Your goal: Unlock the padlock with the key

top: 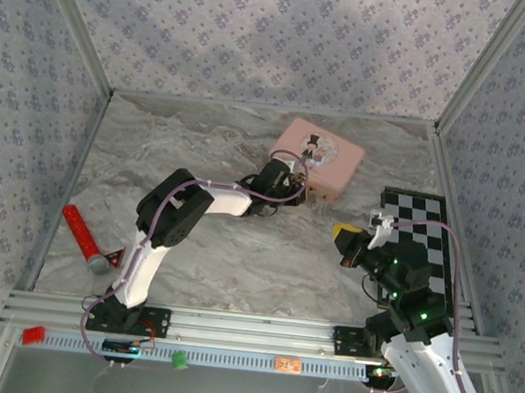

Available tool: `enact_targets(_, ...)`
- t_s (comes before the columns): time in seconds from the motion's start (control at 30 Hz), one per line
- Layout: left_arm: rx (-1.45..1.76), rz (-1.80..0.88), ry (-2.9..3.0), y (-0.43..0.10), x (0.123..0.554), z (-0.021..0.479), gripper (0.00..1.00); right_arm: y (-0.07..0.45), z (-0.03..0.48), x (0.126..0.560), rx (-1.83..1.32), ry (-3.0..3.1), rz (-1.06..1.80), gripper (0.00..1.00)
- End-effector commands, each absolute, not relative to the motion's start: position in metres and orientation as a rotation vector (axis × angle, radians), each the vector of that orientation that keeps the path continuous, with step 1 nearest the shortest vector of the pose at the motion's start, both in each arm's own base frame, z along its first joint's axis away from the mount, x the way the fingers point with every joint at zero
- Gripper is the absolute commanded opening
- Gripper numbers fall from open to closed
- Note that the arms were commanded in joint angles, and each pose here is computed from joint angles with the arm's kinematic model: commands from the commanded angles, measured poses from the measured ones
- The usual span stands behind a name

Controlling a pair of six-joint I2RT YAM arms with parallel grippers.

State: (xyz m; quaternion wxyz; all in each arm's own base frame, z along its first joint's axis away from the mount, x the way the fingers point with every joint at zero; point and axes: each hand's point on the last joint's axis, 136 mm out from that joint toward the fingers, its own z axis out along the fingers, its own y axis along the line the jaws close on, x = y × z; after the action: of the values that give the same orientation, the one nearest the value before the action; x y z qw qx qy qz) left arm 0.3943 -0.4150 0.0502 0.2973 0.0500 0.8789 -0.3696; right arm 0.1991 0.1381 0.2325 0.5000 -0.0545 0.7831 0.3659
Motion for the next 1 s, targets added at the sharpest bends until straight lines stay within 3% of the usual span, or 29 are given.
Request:
enact_targets(0.0, 0.007, -0.901, 2.344, -0.372, 0.406, 0.052, 0.12, 0.139, 0.234, 0.201, -0.115, 1.888, 0.902, 0.00)
enact_targets(0.27, -0.161, -0.828, 2.363, -0.289, 0.397, 0.047, 0.11, 0.142, 0.230, 0.207, -0.099, 1.899, 0.923, 0.00)
enact_targets(0.53, -0.295, -0.763, 2.408, -0.233, 0.361, 0.038, 0.11, 0.158, 0.224, 0.226, -0.094, 1.957, 0.976, 0.00)
enact_targets(0.97, -0.390, -0.809, 2.484, -0.209, 0.301, 0.035, 0.10, 0.175, 0.217, 0.245, -0.069, 2.009, 1.006, 0.00)
